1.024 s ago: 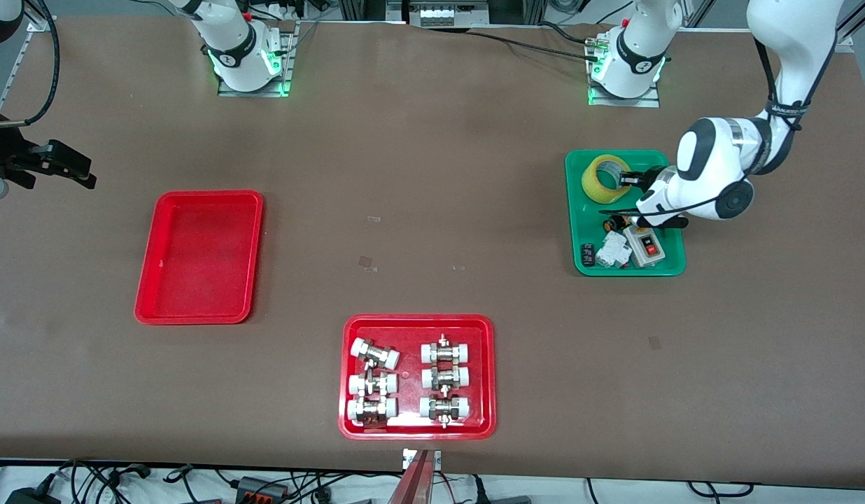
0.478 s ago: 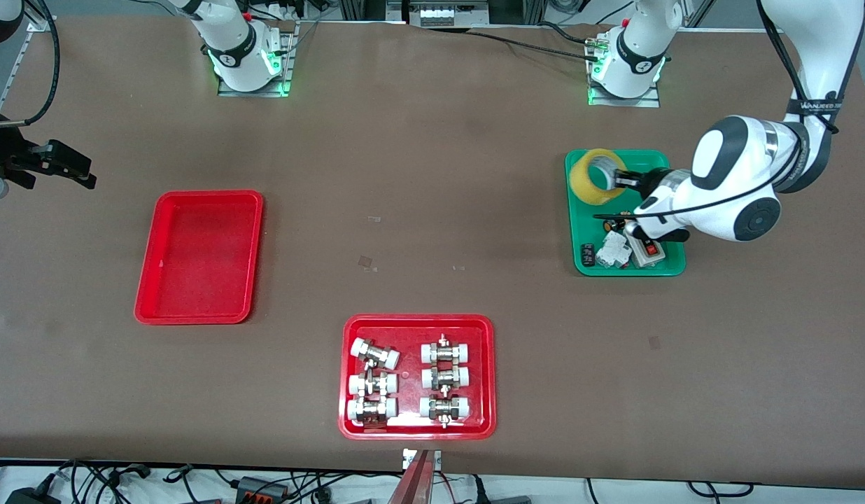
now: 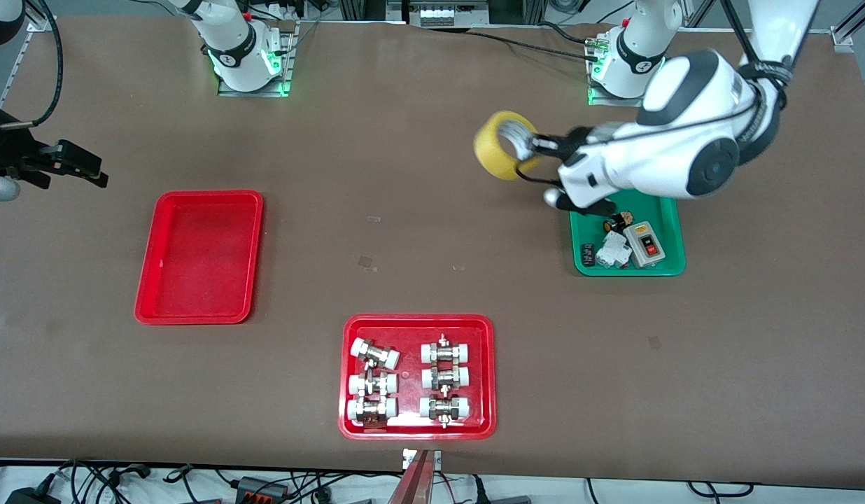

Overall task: Left arm passes tape to right arm into tray
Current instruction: 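Lift the tape with the left gripper while the right gripper reaches toward it, then close the right gripper on the tape held by the left gripper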

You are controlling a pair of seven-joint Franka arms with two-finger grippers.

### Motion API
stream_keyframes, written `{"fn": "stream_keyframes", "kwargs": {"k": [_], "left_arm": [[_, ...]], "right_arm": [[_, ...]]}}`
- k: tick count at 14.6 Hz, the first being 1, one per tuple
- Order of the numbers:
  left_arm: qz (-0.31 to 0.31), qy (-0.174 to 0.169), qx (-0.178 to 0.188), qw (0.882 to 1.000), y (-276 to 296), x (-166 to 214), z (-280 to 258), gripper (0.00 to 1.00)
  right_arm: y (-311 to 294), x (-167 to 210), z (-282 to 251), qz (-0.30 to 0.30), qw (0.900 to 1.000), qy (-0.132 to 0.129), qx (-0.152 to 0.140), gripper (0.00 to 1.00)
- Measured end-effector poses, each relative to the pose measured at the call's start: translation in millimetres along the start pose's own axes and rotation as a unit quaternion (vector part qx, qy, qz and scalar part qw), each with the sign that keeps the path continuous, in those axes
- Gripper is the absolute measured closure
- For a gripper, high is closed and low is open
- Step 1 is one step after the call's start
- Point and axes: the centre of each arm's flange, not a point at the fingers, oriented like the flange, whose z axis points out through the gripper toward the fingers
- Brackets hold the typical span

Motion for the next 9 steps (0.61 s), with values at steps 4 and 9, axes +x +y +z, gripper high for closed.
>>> {"fn": "stream_keyframes", "kwargs": {"k": [4, 9], "left_arm": [[-0.050, 0.030, -0.079, 0.995, 84.6, -6.2, -5.5, 0.78], [-0.079, 0.020, -0.158, 0.984, 81.1, 49.1, 7.1, 0.78]], "right_arm": [[-27.0, 15.3, 29.8, -0.027, 0.997, -0.043, 0.057, 0.00], [-98.2, 20.0, 11.9, -0.062, 0.973, -0.030, 0.220, 0.00]]}}
